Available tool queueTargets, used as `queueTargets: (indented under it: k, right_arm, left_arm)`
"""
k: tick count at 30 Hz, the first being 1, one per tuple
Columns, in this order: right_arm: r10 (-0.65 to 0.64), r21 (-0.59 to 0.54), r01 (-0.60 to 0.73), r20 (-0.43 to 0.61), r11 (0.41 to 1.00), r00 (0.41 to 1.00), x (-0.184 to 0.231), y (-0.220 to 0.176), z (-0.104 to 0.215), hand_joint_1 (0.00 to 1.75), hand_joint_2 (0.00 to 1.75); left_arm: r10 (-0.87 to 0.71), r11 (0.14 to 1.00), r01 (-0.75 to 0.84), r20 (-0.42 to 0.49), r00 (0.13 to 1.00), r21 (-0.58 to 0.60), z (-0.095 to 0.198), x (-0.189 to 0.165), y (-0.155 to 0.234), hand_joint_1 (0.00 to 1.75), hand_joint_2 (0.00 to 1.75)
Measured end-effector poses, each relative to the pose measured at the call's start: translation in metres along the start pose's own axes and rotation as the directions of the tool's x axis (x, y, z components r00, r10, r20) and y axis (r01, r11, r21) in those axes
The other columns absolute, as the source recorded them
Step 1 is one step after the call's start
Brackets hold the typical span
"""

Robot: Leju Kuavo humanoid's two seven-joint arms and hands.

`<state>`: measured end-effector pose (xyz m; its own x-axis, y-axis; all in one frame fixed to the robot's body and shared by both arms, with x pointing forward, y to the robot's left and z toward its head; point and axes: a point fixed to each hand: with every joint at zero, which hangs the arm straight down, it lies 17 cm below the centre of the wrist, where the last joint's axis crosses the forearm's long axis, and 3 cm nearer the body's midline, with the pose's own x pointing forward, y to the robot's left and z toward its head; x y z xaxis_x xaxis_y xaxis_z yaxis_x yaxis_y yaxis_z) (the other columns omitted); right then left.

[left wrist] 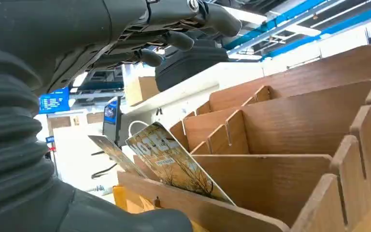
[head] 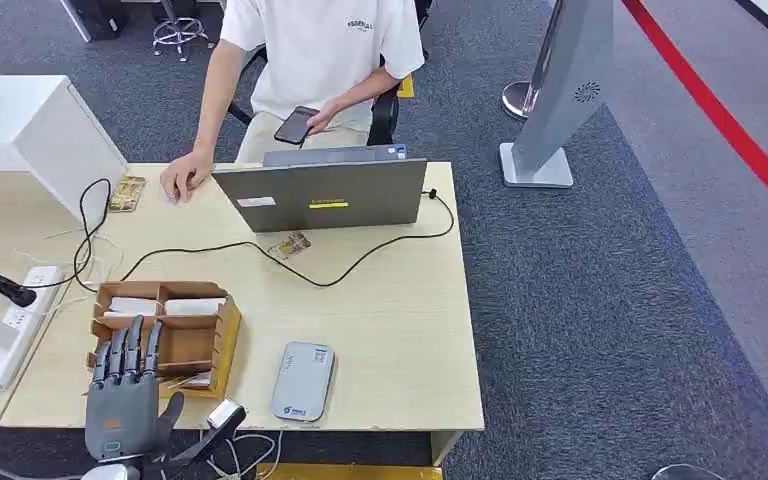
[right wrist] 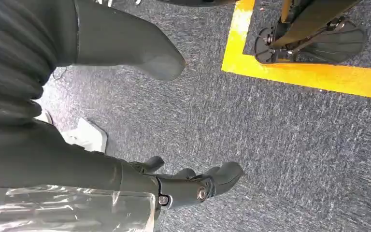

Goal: Pass the card to the sensor for recognition and then transmit it.

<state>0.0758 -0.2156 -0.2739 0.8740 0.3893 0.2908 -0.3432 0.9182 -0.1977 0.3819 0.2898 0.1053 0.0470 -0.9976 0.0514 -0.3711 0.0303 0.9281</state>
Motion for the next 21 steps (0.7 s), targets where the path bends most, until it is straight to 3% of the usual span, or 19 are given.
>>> queueTargets:
  k: [12, 21]
  right_arm:
    - [-0.003, 0.001, 0.003, -0.001, 1.0, 1.0, 0.0, 0.0, 0.0, 0.0, 1.75]
    - [-0.016, -0.002, 0.016, -0.007, 1.0, 1.0, -0.002, 0.0, 0.0, 0.0, 1.75]
  left_arm:
    - [-0.02, 0.994, 0.02, 0.002, 1.0, -0.106, 0.004, 0.003, -0.015, 0.0, 1.75]
    - [-0.017, 0.994, 0.018, 0.013, 1.0, -0.108, 0.004, 0.011, -0.006, 0.0, 1.75]
